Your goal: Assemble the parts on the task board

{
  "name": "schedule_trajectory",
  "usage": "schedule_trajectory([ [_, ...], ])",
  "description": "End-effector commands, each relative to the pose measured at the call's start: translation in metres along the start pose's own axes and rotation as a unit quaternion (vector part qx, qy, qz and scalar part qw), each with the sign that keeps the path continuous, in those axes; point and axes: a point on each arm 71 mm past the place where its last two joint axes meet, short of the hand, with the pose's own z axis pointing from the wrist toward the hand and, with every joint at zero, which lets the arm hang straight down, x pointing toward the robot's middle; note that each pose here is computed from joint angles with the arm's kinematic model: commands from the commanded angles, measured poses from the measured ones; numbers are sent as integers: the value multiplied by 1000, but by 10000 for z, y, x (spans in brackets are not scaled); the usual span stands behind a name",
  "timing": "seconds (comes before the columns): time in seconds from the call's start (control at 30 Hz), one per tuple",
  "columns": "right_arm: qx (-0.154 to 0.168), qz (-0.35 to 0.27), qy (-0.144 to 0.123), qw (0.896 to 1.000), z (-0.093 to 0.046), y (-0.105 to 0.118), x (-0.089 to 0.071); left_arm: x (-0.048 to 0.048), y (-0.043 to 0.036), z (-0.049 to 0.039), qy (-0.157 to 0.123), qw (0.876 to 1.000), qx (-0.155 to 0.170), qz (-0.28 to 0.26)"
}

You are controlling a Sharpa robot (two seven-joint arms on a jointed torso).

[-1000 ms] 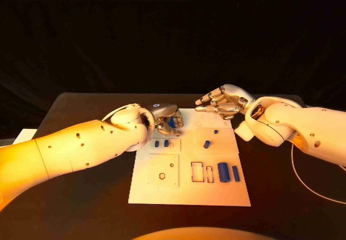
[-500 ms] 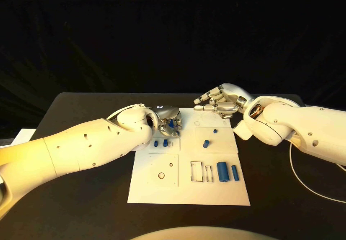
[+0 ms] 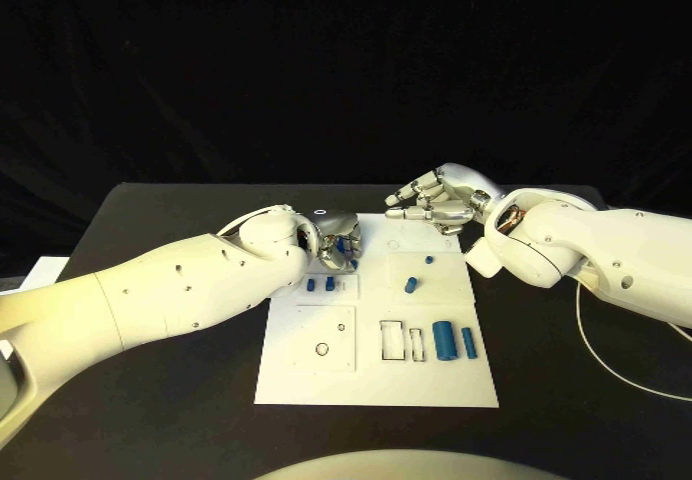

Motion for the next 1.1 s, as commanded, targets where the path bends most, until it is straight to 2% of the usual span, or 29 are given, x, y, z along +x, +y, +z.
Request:
schedule_trajectory([
  [0.03,-2,-1,5,1000,3,4,13,69,-2,14,22,1000,-5,5],
  [0.67,-4,1,9,1000,29,16,35,135,-53,37,40,999,6,-10],
  [1.1,-5,1,8,1000,28,18,35,153,-41,41,49,999,-7,-7],
])
